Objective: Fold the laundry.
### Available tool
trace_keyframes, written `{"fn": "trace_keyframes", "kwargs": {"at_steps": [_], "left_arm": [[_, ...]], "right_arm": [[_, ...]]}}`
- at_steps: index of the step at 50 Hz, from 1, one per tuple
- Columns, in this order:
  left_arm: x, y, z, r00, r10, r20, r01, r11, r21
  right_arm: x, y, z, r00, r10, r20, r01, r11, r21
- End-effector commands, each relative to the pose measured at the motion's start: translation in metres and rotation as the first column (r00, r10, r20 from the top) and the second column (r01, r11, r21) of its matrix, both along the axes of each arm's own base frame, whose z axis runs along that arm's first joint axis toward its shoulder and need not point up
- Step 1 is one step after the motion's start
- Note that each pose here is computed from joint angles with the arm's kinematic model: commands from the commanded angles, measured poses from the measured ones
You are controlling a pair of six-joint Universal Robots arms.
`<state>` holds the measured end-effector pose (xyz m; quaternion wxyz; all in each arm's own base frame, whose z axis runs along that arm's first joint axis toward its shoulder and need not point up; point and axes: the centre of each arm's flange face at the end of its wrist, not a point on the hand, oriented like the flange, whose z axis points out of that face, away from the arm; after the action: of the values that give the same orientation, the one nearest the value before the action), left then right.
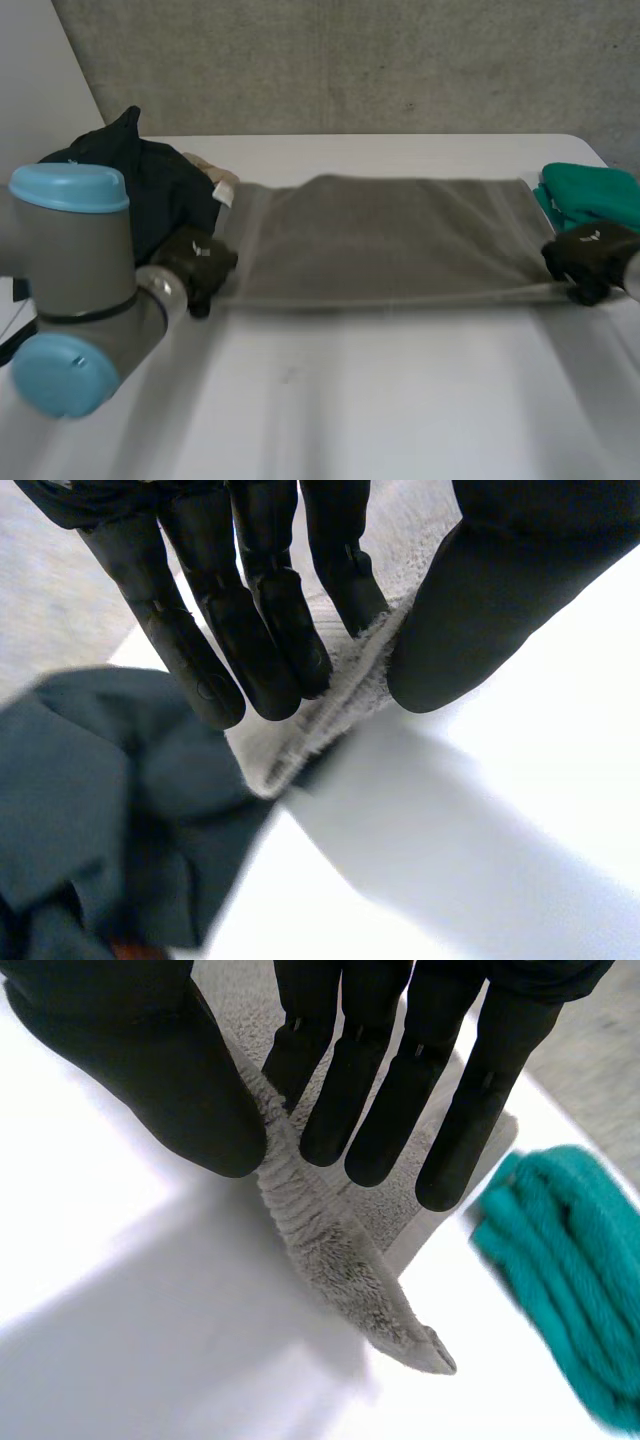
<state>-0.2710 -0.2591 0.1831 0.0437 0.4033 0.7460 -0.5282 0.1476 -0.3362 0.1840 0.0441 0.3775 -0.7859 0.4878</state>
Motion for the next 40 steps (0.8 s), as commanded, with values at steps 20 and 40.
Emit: {"fn": "trace_keyframes", "kwargs": {"at_steps": [20, 40], "left_arm": [[-0.031, -0.024, 0.015, 0.999, -0.026, 0.023, 0.026, 1.000, -0.002], [-0.104, -0.104, 0.000, 1.000, -0.014, 0.014, 0.017, 0.942, -0.336]], "right_arm": [[0.003, -0.014, 0.018, 0.991, 0.024, -0.130, -0.051, 0.977, -0.209], [0.057, -0.118, -0.032, 0.992, -0.121, -0.021, 0.088, 0.822, -0.563]]}}
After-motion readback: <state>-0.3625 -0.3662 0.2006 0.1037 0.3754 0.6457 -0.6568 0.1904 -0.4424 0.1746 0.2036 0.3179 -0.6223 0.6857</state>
